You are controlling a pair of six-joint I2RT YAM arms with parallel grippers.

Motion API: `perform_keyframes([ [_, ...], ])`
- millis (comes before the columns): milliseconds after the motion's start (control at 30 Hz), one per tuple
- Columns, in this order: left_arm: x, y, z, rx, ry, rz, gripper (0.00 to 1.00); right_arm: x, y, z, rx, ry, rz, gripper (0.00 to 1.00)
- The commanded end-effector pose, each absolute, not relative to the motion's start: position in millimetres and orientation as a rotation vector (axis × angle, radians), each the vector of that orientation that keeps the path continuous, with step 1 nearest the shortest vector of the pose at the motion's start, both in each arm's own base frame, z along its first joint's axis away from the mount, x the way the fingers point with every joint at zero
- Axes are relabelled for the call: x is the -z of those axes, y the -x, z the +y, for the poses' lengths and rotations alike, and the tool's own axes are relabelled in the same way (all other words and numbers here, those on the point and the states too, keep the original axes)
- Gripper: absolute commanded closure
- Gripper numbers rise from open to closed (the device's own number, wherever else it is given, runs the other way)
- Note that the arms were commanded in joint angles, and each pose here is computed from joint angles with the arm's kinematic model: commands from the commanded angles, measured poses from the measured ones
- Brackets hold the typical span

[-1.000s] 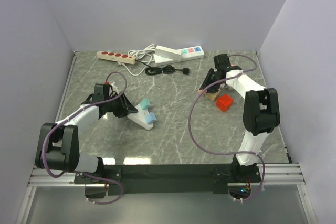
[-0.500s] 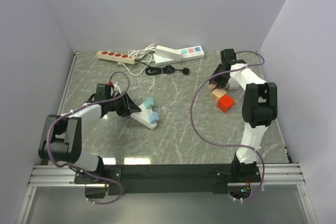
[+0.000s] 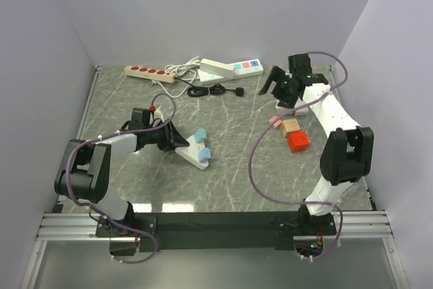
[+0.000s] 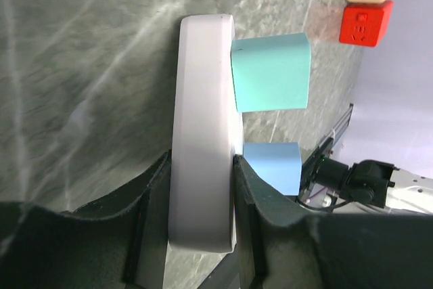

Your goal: Pull the plug off the socket

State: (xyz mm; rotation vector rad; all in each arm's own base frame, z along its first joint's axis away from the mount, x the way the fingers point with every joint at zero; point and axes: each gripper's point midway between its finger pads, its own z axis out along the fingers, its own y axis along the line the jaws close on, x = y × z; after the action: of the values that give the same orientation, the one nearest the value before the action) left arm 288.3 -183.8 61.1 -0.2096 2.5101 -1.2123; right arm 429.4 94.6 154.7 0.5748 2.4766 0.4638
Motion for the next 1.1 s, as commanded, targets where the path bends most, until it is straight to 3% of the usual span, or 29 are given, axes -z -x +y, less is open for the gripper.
perform_keyframes([
  [0, -52.7, -282.0, -192.4, 1.222, 0.164, 2.547, 0.99, -178.5, -397.8, 165.8, -0.699, -0.254, 2.504, 0.05],
  [233, -55.8, -280.5, -203.5, 1.228, 0.137, 2.555, 0.99, -158.9, -350.0, 260.8, -0.790, 0.066, 2.575, 0.05],
  [500, -60.6, -279.6, -207.1, 1.219, 0.134, 2.545, 0.99, -123.2, -328.0, 316.9, -0.787, 0.184, 2.644, 0.07],
  [733, -60.2, -274.9, -209.0, 1.229, 0.138, 2.554, 0.99, -95.3, -316.8, 341.1, -0.830, 0.240, 2.707, 0.21],
  [833, -64.5, -280.2, -210.7, 1.234, 0.120, 2.523, 0.99, -91.2, -316.1, 348.4, -0.873, 0.245, 2.714, 0.32],
  [933, -64.6, -279.9, -210.8, 1.233, 0.122, 2.522, 0.99, -91.1, -315.1, 355.7, -0.916, 0.258, 2.714, 0.58],
  [1067, -65.6, -279.4, -211.1, 1.239, 0.127, 2.513, 0.99, -85.8, -311.0, 361.2, -0.961, 0.281, 2.741, 0.79],
])
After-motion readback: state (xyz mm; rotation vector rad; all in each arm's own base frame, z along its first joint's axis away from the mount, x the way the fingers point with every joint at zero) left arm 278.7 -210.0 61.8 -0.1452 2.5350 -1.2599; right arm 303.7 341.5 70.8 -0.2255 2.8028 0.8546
